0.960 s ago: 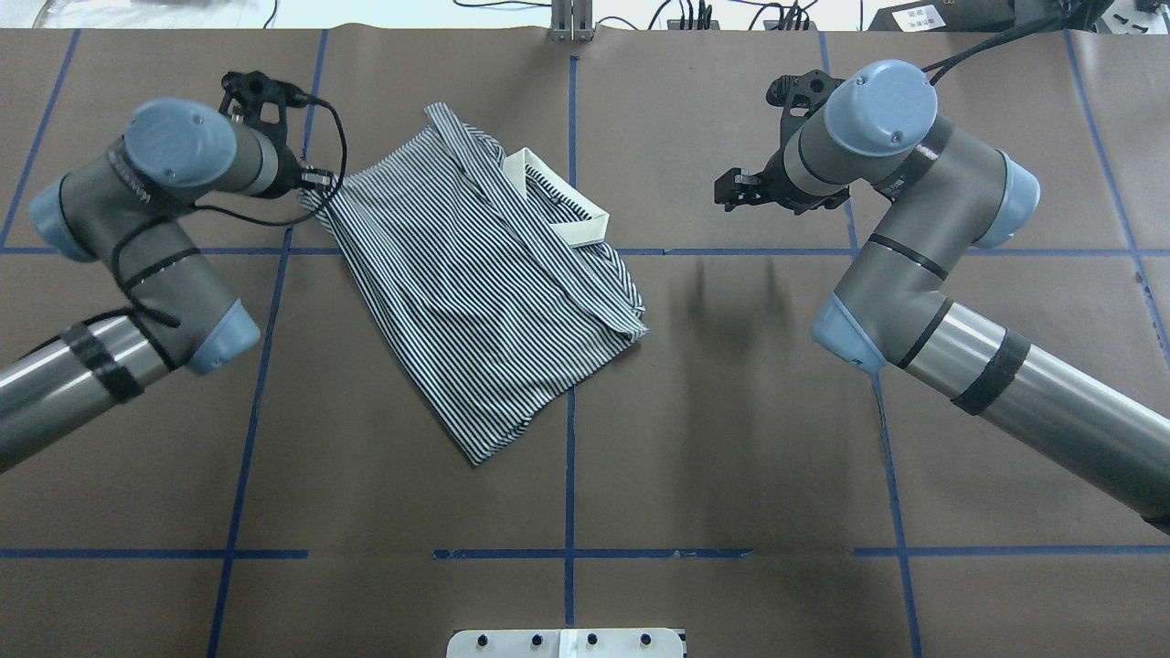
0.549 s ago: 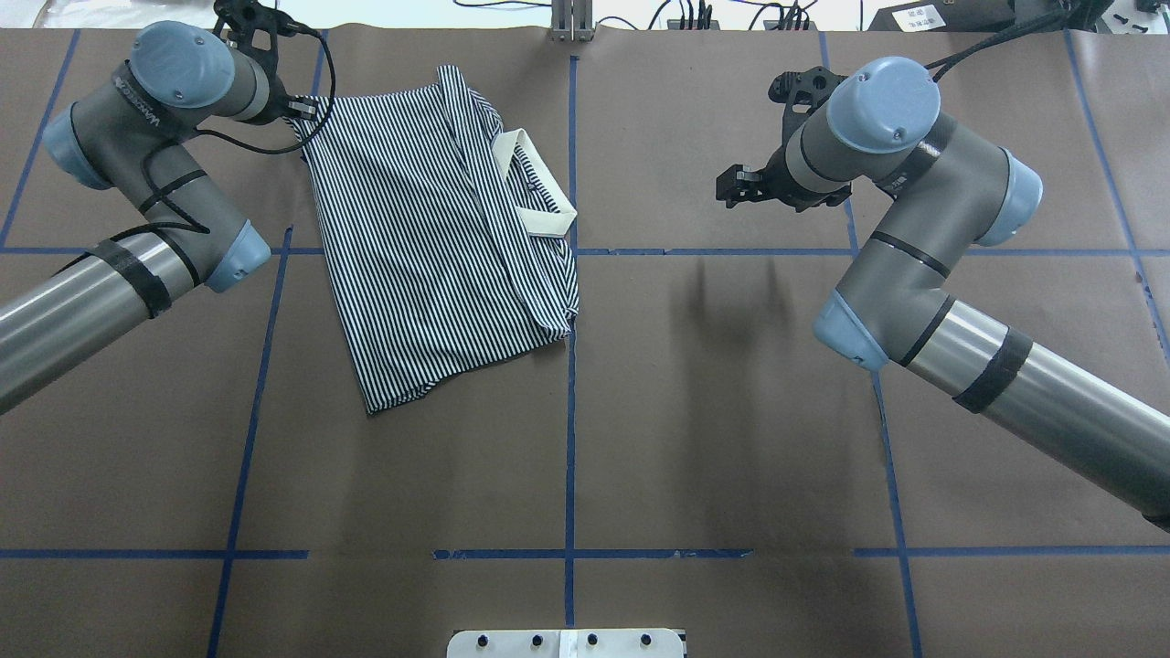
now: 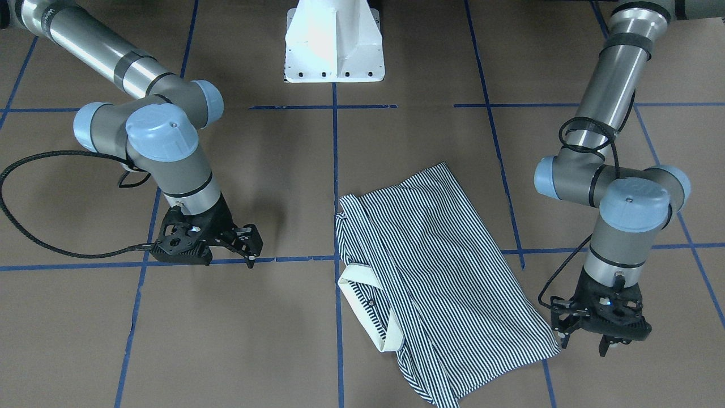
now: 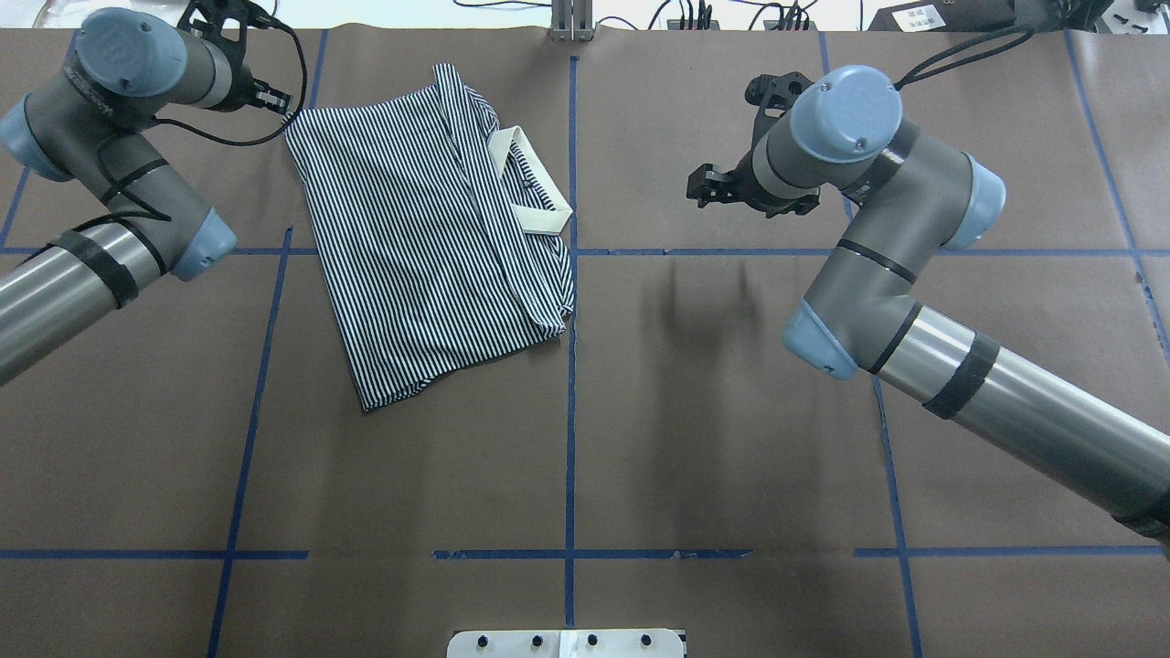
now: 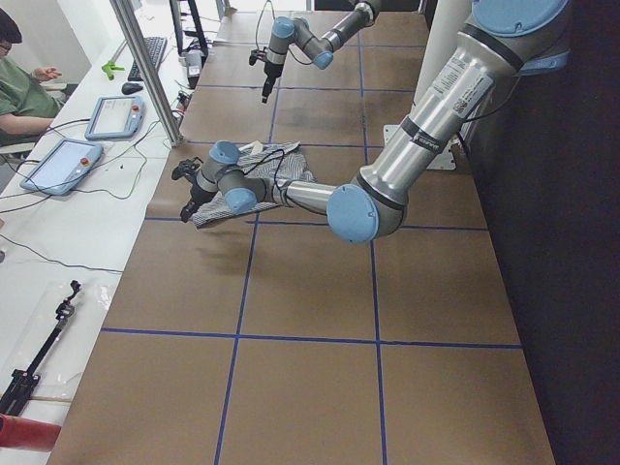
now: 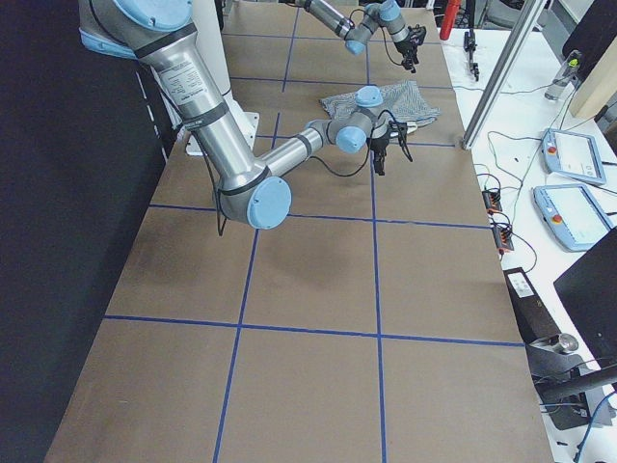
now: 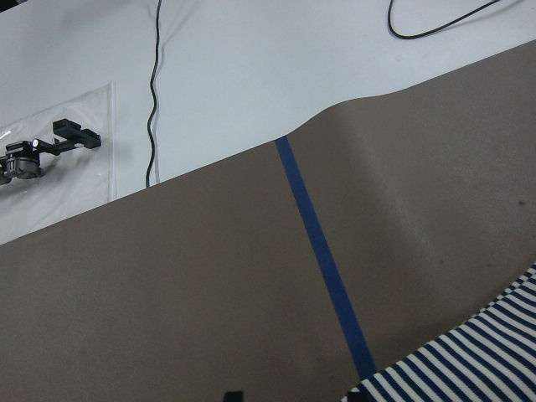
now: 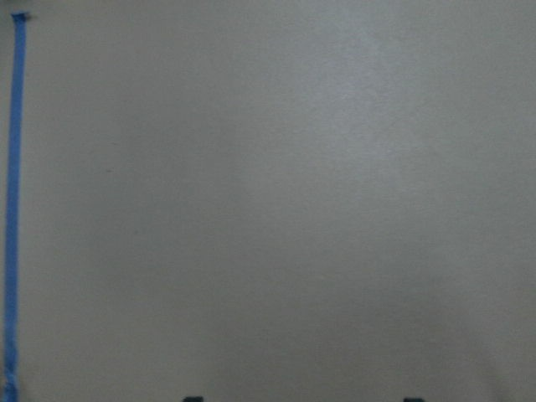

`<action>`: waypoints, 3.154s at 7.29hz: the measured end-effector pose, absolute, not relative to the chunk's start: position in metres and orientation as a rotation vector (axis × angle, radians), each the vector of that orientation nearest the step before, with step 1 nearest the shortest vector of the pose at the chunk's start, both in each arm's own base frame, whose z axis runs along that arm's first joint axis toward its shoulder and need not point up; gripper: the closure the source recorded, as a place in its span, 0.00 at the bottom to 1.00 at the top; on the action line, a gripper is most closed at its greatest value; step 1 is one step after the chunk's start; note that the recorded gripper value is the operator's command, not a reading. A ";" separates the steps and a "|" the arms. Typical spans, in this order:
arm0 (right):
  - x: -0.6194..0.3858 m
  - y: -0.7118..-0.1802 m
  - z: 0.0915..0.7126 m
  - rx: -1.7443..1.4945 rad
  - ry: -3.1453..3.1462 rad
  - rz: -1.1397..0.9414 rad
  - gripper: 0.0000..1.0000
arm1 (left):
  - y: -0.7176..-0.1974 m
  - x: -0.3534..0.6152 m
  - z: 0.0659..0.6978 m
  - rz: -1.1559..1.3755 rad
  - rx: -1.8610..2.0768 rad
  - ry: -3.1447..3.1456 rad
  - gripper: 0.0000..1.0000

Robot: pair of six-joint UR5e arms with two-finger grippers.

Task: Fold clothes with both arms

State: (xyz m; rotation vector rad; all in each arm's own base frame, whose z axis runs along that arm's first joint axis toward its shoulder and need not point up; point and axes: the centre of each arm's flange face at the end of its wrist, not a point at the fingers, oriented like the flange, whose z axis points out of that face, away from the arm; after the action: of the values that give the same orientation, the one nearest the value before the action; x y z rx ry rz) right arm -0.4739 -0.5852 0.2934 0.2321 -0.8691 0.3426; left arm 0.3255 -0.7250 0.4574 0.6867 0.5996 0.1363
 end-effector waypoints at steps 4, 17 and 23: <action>-0.599 -0.596 0.190 0.217 -0.895 0.593 0.37 | -0.722 0.316 0.457 0.158 0.690 0.618 0.00; -0.580 -0.510 0.256 0.247 -0.919 0.654 1.00 | -0.708 0.309 0.449 0.153 0.715 0.641 0.00; -0.529 -0.420 0.330 0.270 -0.894 0.597 0.00 | -0.706 0.311 0.447 0.157 0.719 0.645 0.00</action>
State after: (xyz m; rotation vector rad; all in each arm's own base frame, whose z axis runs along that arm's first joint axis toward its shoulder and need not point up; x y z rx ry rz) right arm -0.5288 -0.4202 0.3296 0.2697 -0.8942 0.5965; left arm 0.3113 -0.7055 0.4465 0.7193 0.6451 0.1575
